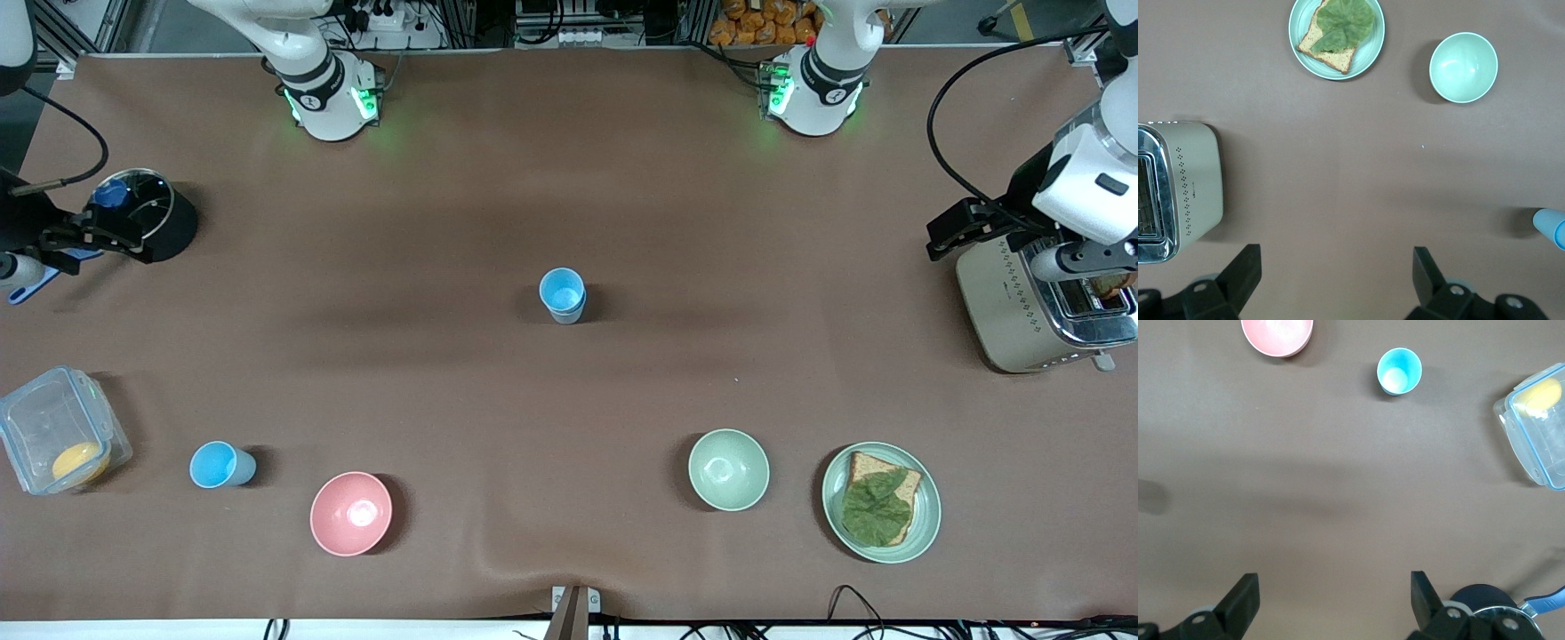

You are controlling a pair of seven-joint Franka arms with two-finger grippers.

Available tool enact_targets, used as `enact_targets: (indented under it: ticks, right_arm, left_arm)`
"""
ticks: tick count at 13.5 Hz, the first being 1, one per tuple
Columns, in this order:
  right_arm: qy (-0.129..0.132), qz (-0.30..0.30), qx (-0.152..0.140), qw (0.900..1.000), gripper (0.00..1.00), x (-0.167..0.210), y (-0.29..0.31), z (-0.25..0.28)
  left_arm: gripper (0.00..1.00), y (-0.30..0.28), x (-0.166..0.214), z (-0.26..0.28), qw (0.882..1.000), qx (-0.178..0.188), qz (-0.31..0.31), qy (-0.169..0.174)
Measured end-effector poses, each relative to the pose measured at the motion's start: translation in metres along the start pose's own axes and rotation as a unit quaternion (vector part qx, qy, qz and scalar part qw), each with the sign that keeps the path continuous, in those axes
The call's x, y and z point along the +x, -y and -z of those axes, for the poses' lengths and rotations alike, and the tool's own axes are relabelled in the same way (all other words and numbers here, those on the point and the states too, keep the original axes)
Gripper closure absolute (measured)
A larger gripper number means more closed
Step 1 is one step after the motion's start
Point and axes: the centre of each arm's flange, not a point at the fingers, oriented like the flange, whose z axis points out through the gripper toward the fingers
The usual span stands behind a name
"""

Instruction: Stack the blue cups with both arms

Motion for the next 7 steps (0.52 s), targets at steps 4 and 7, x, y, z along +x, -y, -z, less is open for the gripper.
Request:
enact_targets:
  ticks: [4,7]
  right_arm:
    - [0.001,-0.001,0.000,1.000,0.00,-0.0002,-0.0001,-0.0003]
    - [0.001,-0.001,0.000,1.000,0.00,-0.0003,-0.0001,-0.0003]
  left_arm:
    - [0.00,0.0012,-0.0004,-0.0005,1.000,0.001,0.001,0.003]
    - [0.00,0.0016,-0.0020,0.0015,1.000,0.002,0.001,0.007]
